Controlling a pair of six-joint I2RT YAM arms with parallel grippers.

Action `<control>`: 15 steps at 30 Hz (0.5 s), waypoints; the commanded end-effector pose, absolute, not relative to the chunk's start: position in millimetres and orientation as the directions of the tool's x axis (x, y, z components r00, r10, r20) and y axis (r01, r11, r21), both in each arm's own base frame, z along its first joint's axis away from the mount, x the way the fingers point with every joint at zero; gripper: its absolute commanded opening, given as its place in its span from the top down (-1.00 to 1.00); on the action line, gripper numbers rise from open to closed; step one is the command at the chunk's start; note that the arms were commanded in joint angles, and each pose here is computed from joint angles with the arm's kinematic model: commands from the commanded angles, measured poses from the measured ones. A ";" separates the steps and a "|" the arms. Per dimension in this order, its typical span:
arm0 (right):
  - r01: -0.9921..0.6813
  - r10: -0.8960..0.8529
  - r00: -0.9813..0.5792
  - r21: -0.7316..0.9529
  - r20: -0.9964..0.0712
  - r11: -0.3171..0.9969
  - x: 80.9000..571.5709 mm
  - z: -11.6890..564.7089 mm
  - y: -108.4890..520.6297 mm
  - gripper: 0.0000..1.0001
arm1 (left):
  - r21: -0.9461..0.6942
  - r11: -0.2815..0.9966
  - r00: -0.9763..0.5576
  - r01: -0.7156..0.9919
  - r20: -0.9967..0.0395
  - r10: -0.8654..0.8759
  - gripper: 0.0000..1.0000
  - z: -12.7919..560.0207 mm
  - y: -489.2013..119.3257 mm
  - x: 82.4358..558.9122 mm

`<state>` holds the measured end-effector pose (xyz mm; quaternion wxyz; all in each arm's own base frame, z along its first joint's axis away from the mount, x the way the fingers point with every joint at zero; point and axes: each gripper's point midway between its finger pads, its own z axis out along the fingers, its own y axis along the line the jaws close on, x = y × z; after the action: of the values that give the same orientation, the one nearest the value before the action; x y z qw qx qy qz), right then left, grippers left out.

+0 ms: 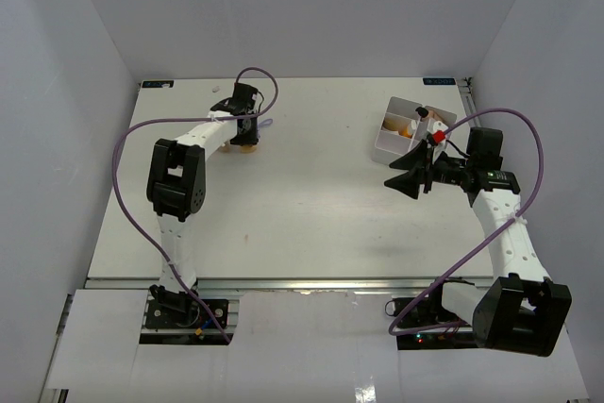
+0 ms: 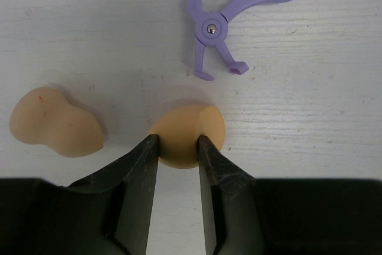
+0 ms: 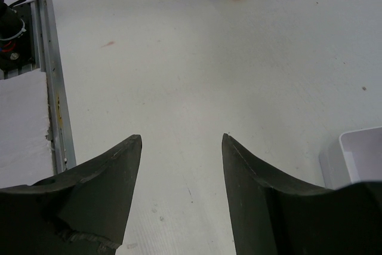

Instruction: Organize the makeup

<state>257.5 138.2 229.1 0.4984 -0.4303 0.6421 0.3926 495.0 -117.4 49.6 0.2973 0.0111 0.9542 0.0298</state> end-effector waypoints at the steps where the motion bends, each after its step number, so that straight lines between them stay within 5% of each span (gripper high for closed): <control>1: -0.949 -0.138 -0.120 0.073 -0.983 0.306 256.1 232.7 137.9 -0.25 | 0.043 0.999 -0.823 0.006 -0.568 0.030 0.39 53.0 -114.7 499.7; 5: -0.948 -0.136 -0.120 0.073 -0.983 0.310 256.5 233.2 136.5 -0.25 | 0.017 1.000 -0.824 0.014 -0.567 0.021 0.89 57.0 -118.1 493.8; 12: -0.934 -0.137 -0.111 0.057 -0.984 0.352 259.7 238.0 126.9 -0.24 | -0.146 0.987 -0.790 0.065 -0.612 -0.039 1.00 99.8 -141.7 464.5; 15: -0.924 -0.136 -0.104 0.045 -0.985 0.380 261.4 241.2 119.8 -0.23 | -0.314 0.925 -0.782 0.213 -0.623 -0.032 1.00 126.6 -192.1 441.2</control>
<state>262.8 126.2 230.3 0.5084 -0.4152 0.6503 0.3825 465.4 -130.3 56.7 0.2890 0.0094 0.9564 -0.0402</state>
